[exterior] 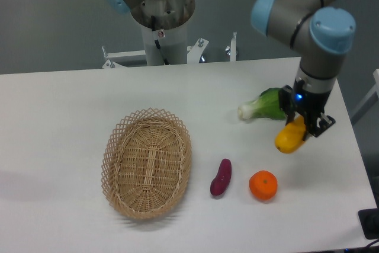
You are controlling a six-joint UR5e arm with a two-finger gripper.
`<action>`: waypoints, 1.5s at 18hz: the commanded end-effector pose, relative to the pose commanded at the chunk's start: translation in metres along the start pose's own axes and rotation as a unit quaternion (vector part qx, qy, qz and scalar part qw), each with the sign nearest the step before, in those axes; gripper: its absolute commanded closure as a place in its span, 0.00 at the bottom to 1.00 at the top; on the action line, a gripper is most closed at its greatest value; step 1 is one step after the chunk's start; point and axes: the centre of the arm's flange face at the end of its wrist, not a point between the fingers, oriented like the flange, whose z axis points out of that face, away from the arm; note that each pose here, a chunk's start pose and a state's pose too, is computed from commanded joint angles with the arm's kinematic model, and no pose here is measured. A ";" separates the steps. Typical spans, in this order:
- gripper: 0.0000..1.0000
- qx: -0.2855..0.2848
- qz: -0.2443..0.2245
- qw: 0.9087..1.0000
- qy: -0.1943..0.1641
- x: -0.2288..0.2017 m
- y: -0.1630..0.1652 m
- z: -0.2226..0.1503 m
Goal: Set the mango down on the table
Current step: 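Lower the held mango toward the table beside the leek, then open the gripper to release the mango onto the table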
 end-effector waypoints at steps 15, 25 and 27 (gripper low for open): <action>0.65 -0.002 -0.012 0.998 0.060 0.041 0.001 0.061; 0.13 -0.003 -0.011 0.998 0.055 0.046 -0.003 0.066; 0.04 -0.003 -0.009 0.999 0.048 0.042 -0.003 0.062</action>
